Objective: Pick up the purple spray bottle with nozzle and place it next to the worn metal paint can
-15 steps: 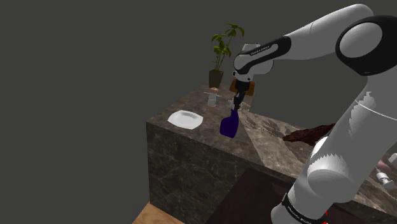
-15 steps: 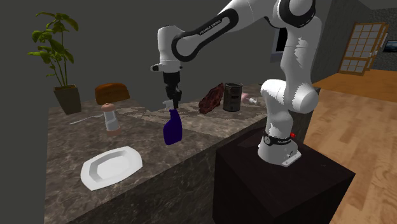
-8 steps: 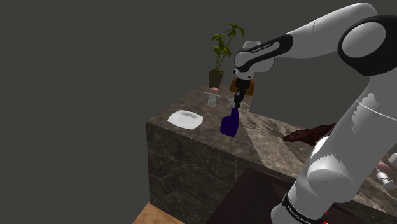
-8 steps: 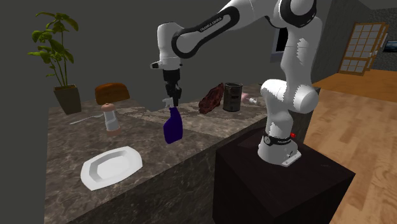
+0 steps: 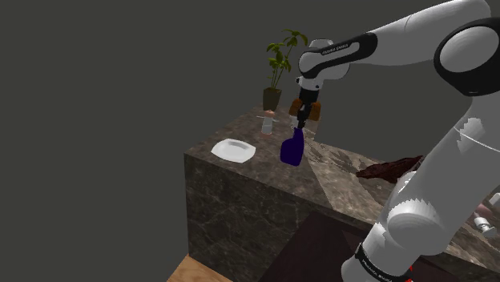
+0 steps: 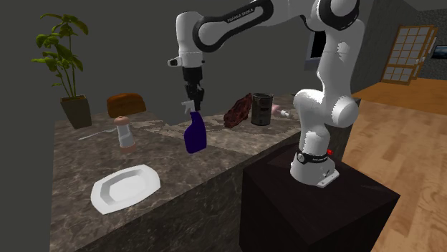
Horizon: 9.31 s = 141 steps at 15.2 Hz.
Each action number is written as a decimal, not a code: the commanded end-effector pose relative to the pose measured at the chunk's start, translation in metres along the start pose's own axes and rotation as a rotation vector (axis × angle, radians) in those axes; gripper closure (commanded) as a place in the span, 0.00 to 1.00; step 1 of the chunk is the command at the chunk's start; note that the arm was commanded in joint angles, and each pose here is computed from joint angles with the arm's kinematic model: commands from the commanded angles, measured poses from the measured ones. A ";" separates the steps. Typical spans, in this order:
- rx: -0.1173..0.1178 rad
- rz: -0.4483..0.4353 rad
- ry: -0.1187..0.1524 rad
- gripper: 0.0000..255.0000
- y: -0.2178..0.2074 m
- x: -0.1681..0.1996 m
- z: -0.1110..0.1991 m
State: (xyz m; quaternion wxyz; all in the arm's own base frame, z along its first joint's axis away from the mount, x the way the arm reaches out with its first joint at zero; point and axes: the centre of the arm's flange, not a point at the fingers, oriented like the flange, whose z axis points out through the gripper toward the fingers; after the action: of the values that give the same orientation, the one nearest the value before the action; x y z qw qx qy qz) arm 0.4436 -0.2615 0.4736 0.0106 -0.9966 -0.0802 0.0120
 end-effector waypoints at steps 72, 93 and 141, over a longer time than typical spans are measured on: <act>0.000 0.000 0.000 1.00 0.117 -0.281 -0.239; 0.000 0.000 0.000 1.00 0.230 -0.534 -0.218; 0.000 0.000 0.000 1.00 0.267 -0.600 0.010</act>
State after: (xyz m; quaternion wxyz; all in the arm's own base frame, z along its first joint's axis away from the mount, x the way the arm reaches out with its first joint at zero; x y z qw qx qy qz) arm -0.1054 -0.6213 0.4757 0.0109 -0.9966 -0.0803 0.0121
